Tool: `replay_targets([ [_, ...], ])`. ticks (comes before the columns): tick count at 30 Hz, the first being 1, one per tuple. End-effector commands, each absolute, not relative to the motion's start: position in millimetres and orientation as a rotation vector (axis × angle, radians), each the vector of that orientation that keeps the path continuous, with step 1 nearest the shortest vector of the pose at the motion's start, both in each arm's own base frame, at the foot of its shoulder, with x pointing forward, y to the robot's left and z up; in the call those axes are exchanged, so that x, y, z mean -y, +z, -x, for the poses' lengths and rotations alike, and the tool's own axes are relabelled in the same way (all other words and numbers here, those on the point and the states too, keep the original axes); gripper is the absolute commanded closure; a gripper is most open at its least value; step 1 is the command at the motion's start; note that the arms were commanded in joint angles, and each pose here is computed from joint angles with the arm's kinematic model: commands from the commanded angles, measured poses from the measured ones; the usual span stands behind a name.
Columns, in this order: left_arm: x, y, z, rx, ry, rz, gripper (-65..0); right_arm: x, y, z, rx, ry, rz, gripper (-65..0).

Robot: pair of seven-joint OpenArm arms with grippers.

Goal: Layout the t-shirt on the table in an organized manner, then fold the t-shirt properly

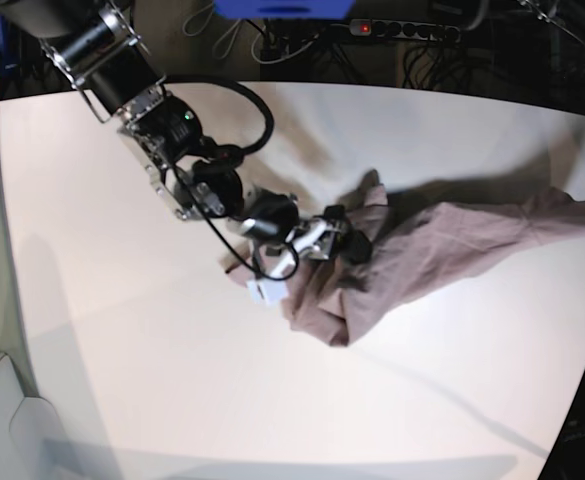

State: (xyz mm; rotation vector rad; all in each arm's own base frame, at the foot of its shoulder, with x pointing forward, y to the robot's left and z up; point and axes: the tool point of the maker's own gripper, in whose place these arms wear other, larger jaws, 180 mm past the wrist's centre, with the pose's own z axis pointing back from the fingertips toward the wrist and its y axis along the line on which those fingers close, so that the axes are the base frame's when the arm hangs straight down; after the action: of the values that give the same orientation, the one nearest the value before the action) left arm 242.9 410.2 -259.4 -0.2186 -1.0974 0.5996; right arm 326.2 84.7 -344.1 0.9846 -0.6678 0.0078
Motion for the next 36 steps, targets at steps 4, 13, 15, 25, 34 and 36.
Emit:
replay_targets([
  [4, -415, -242, -247, 1.154, 0.582, 0.207, -0.3, -80, -358, -325, 0.632, -0.064, -0.99, -41.3],
  [13, -414, -243, -248, 1.153, 0.579, 0.209, -0.3, -80, -398, -318, 0.543, -0.122, -0.94, -41.5],
  [15, -414, -243, -248, 1.152, 0.579, 0.209, -0.3, -89, -395, -317, 0.539, -0.123, -0.958, -41.5],
  [25, -414, -244, -247, 1.15, 0.58, 0.21, -0.3, -105, -398, -324, 0.519, -0.137, -0.968, -33.3],
  [34, -415, -242, -247, 1.155, 0.58, 0.207, -0.3, -104, -369, -331, 0.602, -0.035, -1.053, 0.0],
  [36, -416, -240, -248, 1.157, 0.577, 0.206, -0.3, -97, -352, -334, 0.649, -0.002, -1.064, 0.0],
])
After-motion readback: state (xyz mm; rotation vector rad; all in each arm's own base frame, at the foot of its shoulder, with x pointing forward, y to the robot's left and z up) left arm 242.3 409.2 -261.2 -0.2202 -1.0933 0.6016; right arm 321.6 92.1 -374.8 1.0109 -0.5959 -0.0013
